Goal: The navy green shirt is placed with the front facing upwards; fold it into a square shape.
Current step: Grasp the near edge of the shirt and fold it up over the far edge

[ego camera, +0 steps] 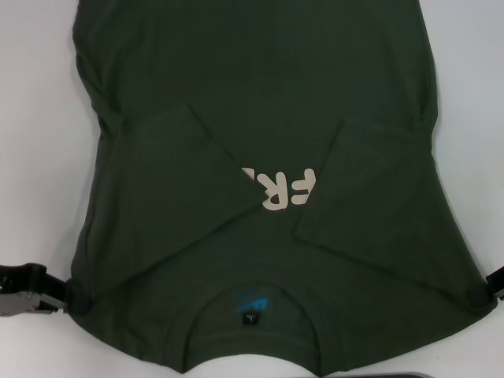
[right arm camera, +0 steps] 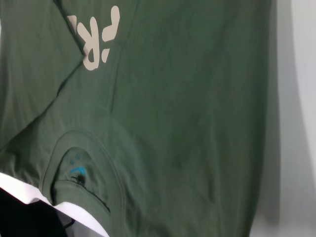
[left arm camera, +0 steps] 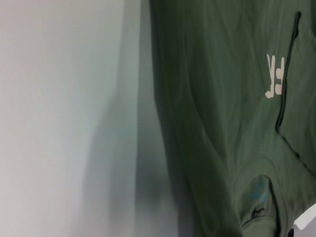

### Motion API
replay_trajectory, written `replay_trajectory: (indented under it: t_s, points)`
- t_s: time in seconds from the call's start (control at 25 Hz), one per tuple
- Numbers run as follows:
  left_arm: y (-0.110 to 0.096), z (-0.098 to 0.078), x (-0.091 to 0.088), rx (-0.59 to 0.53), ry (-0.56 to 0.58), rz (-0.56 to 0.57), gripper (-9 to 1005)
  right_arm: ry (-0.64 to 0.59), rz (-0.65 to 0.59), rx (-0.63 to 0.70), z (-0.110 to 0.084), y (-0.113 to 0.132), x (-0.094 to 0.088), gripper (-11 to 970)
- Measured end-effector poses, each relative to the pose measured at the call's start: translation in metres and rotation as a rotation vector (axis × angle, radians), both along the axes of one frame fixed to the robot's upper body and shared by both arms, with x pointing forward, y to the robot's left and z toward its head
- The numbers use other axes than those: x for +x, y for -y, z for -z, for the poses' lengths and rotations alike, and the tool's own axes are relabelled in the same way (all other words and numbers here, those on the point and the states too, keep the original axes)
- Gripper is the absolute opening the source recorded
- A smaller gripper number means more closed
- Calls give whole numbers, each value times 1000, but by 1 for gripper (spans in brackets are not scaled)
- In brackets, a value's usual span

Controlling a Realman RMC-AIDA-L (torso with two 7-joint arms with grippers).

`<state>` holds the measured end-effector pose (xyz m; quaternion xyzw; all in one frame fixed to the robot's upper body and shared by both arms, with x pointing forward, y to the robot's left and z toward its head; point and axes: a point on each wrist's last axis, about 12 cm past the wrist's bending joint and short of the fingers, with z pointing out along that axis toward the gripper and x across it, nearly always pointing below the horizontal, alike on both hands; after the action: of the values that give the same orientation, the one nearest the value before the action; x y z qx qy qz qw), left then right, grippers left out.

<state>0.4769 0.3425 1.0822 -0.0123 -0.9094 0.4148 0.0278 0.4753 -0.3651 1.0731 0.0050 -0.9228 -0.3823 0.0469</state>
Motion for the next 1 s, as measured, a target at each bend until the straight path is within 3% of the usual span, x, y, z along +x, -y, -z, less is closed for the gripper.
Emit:
replay_trajectory:
  t_s: [0.24, 0.44, 0.68, 1.0]
  points:
    - [1, -5, -4, -17, 5, 18, 33, 21, -11, 4, -6, 1, 0, 35]
    - [7, -21, 5, -90, 81, 50, 33, 99, -28, 78, -22, -4, 9, 35]
    - [36, -45, 53, -101, 179, 77, 33, 230, -58, 120, -51, -16, 46, 35]
    - [75, -71, 120, -28, 303, 28, 34, 387, -25, 60, -93, -20, 98, 34]
